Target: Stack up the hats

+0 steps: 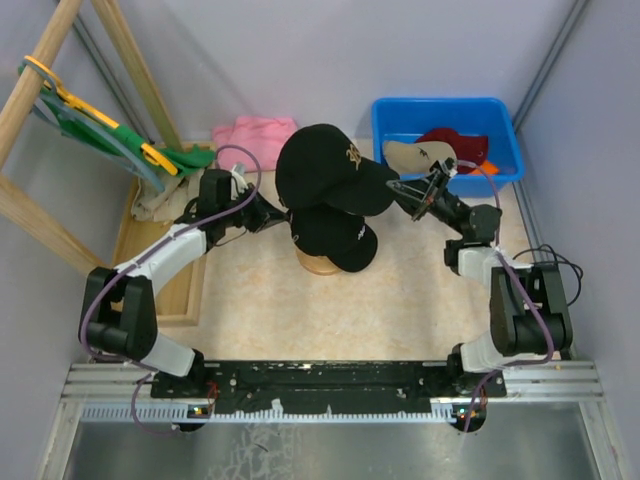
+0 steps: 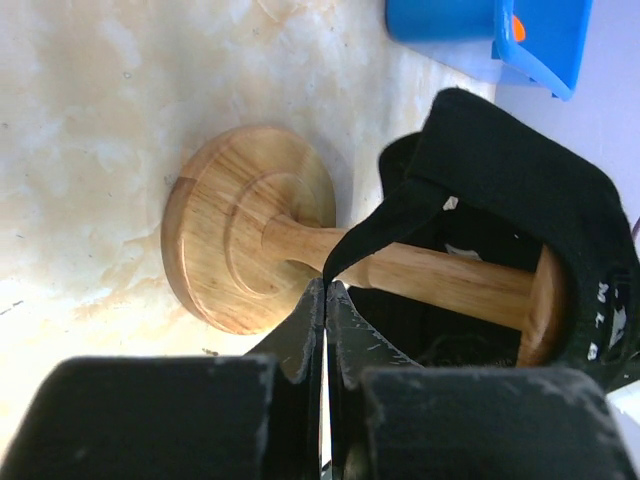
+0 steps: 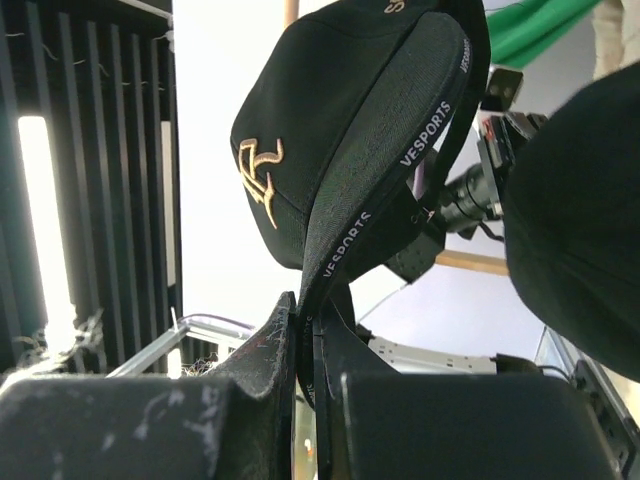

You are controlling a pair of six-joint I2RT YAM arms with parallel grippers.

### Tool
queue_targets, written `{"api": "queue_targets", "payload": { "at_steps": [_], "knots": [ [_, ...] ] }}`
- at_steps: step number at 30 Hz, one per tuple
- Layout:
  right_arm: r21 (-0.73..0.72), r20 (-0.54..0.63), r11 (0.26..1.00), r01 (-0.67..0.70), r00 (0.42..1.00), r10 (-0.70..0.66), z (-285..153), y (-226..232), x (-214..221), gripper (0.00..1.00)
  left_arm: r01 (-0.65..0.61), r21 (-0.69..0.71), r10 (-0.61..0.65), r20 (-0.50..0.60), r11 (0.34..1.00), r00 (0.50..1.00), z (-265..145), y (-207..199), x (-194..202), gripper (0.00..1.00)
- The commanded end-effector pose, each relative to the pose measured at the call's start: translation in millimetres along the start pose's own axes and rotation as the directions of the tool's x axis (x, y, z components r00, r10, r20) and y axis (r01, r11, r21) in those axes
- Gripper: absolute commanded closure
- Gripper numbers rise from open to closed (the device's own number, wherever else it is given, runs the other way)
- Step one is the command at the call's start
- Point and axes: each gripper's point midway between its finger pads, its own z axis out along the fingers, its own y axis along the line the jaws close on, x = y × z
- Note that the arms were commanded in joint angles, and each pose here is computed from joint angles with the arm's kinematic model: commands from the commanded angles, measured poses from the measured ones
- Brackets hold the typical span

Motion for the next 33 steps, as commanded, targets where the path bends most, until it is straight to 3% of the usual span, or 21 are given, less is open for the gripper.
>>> {"api": "queue_targets", "payload": {
  "at_steps": [1,21,33],
  "knots": [
    [-0.043,-0.027,0.999,-0.017,1.000,0.015,0,6,8,1.00,-0.029,0.016,0.028,0.039,0.999,0.999,4,1,-17,1.00],
    [0.062,-0.027,0.991,-0.123,0.992,0.124,-6,-90,10,1.00,-0.005,0.047,0.004,0.023,0.999,1.000,8,2,-17,1.00],
    [0.168,-0.048,0.984,-0.058,0.997,0.067,-25,-109,33,1.00,0.018,0.003,-0.018,-0.009,1.000,1.000,12,25,-2,1.00]
  ]
}}
